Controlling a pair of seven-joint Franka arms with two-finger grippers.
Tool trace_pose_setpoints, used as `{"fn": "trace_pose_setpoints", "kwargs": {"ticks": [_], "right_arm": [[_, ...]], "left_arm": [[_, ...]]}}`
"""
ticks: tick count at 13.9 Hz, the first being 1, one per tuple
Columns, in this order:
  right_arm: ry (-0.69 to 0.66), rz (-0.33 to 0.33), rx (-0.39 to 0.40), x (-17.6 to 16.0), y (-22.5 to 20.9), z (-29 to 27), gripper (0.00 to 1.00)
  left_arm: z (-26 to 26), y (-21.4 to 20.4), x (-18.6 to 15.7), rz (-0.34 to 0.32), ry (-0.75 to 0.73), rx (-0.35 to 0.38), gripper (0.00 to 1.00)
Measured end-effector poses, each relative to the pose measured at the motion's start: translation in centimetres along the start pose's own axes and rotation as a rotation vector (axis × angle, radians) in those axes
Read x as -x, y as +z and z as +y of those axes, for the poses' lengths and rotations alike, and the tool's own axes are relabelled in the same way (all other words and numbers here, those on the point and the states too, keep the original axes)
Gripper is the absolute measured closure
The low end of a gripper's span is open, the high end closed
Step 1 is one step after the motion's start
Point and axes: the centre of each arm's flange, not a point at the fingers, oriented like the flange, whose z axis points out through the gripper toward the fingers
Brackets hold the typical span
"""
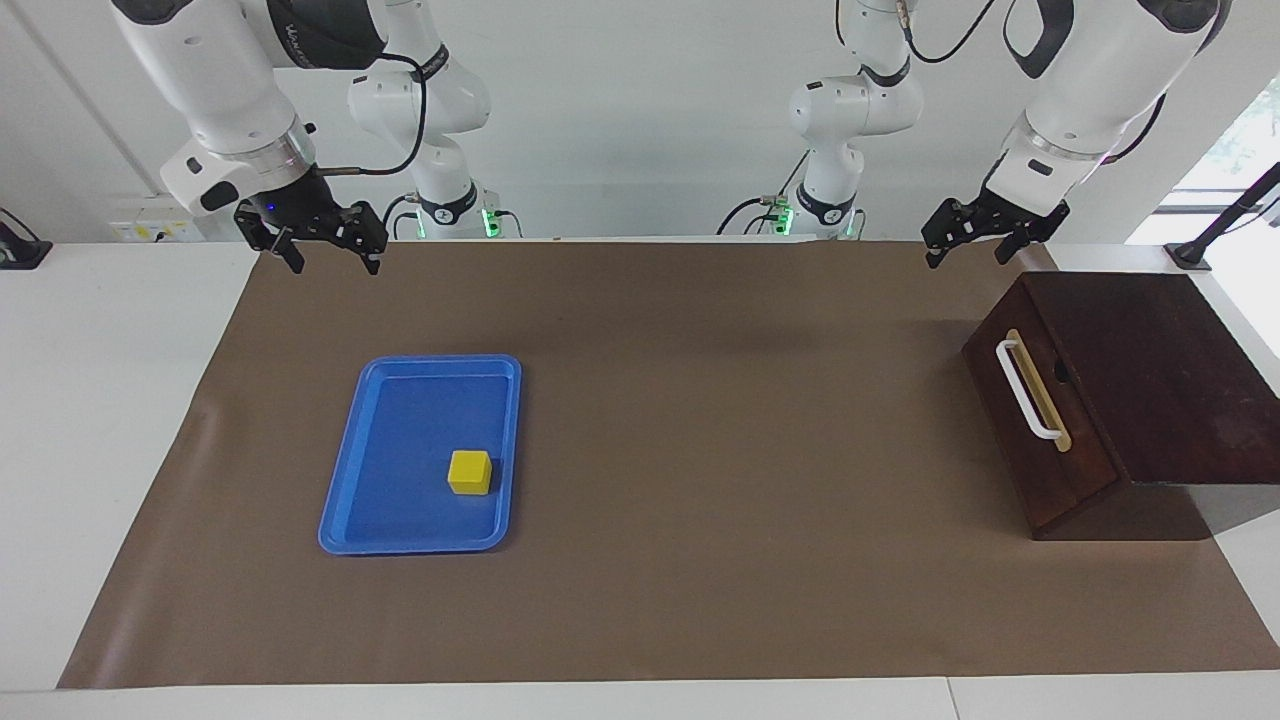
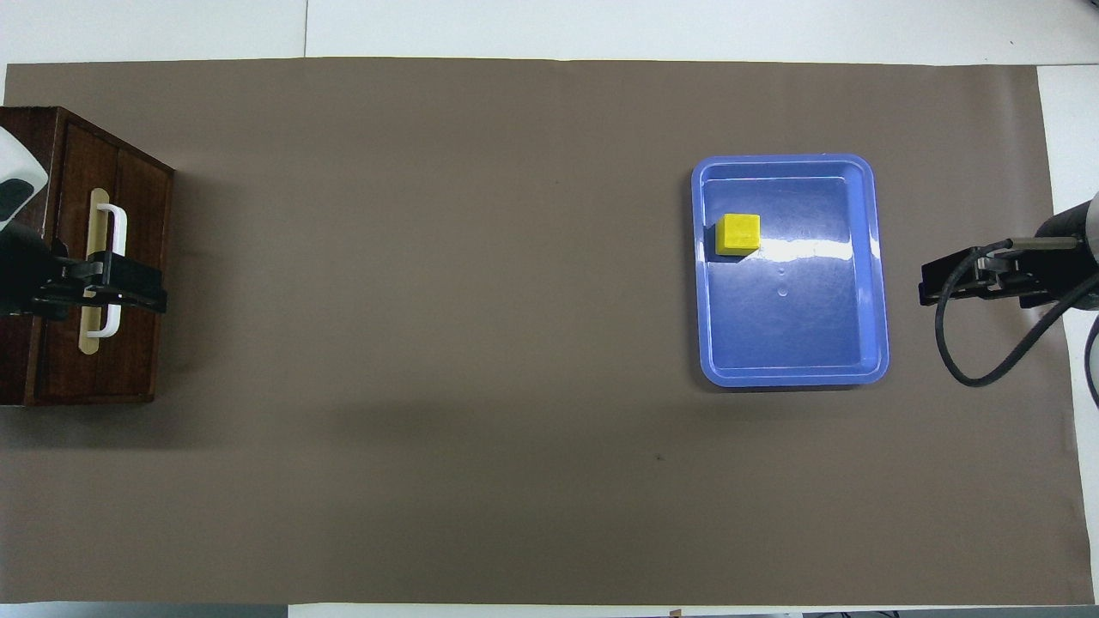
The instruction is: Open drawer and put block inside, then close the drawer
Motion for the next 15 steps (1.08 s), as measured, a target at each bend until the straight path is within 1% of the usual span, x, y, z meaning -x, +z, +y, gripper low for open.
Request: {"fn": "trace_pose_setpoints", "kwargs": {"ticks": [8,9,10,11,12,13,15], "right_arm": [[0.009,0.003,0.0,0.0,0.0,0.7,0.0],[0.022,0.011,-0.003,-0.1,0.0,0.8,0.0],[0.075,0.018,-0.007,-0.3,0.1,0.9,0.0],[0.175,0.017,-0.015,-0.7,0.5,0.8,0.0],[0.287,0.005,-0.032,-1.3,1.3,0.8,0.0],[0.394,-0.016,-0.058,-2.6,2.4,0.8,0.0],[0.623,-0.049,-0.09,-6.4,5.3,1.4,0.0]], "left_arm": [[0.0,0.0,0.0,0.0,0.0,0.0,0.0],[0.0,0.0,0.0,0.0,-0.003,0.0,0.0],[0.0,0.0,0.0,0.001,-0.011,-0.001,0.0],[0.0,0.2,-0.1,0.008,-0.017,-0.008,0.0],[0.1,0.7,-0.4,0.028,-0.015,-0.029,0.0],[0.4,1.6,-0.8,0.045,-0.003,-0.063,0.0],[1.7,4.1,-1.2,0.056,0.038,-0.15,0.0]]}}
